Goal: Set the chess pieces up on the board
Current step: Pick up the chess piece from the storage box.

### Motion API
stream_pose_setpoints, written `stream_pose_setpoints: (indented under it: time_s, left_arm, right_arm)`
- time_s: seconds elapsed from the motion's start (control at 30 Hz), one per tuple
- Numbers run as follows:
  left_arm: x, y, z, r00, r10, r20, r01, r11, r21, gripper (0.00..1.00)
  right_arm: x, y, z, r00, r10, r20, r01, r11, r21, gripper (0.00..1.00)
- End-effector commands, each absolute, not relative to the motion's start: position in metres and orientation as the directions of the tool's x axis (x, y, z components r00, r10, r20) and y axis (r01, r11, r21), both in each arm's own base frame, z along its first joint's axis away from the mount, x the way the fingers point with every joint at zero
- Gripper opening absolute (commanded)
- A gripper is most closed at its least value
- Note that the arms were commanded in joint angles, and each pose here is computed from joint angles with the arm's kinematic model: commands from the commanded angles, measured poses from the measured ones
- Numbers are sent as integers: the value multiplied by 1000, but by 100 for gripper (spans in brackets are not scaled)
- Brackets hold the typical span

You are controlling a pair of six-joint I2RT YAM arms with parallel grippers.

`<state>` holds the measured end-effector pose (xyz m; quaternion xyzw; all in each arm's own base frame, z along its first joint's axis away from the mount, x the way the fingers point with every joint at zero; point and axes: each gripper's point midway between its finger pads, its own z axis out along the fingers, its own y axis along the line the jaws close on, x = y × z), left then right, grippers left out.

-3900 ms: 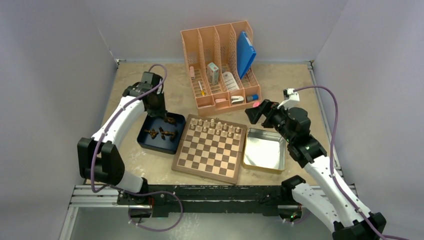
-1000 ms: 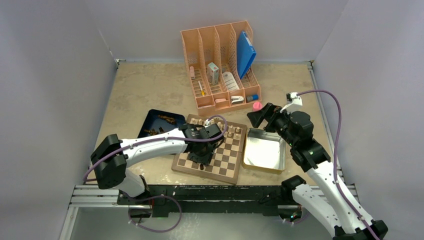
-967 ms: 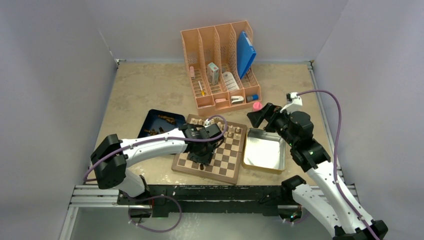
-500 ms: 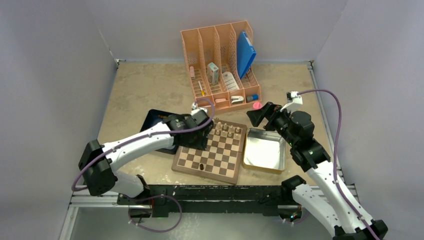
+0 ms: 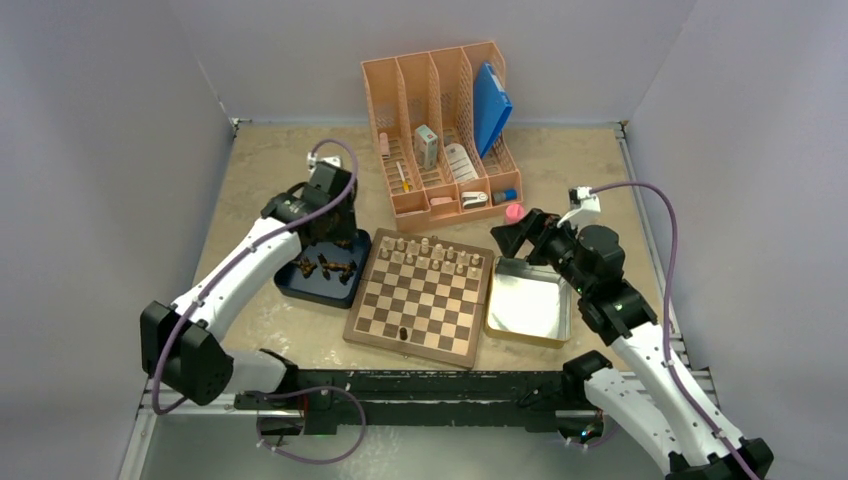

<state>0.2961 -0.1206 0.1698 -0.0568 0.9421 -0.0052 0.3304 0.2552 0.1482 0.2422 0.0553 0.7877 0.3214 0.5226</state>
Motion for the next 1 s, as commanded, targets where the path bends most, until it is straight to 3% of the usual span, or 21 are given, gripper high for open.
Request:
stream_pose_setpoints:
  time_s: [0.0, 0.27, 0.47, 0.67, 0.97]
  left_arm:
    - [335, -93, 173, -742, -164, -650, -142, 986, -87, 46]
    - [361, -60, 124, -783, -288, -552, -264, 957, -125, 41]
    - [352, -54, 88, -834, -323, -447, -307, 945, -111, 34]
    - [335, -43, 65, -876, -320, -361, -335, 942, -22, 34]
    - [326, -44, 58, -890, -315, -329, -329, 944, -15, 31]
  right_arm:
    - [258, 154, 259, -406, 419, -812, -318, 768, 555, 98]
    - [259, 155, 254, -414, 406, -815, -314, 776, 547, 98]
    - [260, 155, 253, -416, 403, -815, -315, 777, 545, 98]
    - [261, 155, 255, -412, 399, -819, -318, 780, 539, 98]
    - [258, 154, 254, -415, 399, -817, -318, 778, 542, 98]
